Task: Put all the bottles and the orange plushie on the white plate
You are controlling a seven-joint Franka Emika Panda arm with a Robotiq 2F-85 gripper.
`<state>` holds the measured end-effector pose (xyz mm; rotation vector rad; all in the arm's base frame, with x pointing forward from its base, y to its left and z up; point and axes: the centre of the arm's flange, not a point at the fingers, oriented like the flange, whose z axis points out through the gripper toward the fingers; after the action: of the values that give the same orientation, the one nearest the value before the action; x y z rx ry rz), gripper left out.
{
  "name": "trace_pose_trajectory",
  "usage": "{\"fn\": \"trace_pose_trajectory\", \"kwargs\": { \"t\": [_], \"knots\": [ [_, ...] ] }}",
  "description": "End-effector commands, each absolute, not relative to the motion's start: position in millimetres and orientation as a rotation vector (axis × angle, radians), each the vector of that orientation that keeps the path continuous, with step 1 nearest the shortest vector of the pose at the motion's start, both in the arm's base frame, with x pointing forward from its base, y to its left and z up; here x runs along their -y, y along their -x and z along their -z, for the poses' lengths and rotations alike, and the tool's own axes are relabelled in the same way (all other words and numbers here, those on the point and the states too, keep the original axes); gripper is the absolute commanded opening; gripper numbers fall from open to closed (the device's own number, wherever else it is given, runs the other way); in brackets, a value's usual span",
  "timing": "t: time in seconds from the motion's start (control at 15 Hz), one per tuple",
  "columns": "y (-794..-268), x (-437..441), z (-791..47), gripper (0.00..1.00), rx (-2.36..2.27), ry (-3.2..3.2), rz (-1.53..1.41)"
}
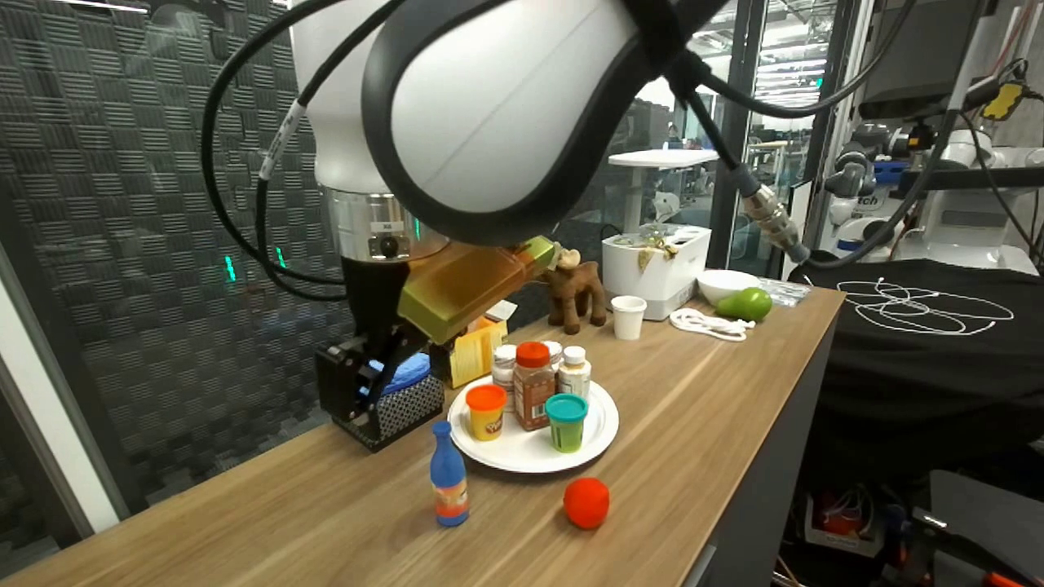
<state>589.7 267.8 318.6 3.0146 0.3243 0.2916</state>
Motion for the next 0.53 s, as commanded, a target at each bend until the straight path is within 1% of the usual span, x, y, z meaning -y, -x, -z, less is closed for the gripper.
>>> {"fn": "trace_pose_trajectory", "kwargs": {
  "t": [0.0,0.27,0.47],
  "knots": [
    [-602.2,-266.7,-328.3,1.00,-0.262,-3.060,-0.267],
    [-604.6,-262.8,-348.1,1.00,-0.157,-3.052,-0.242],
    [-602.6,-265.6,-353.1,1.00,-0.121,-3.050,-0.154]
  ]
}}
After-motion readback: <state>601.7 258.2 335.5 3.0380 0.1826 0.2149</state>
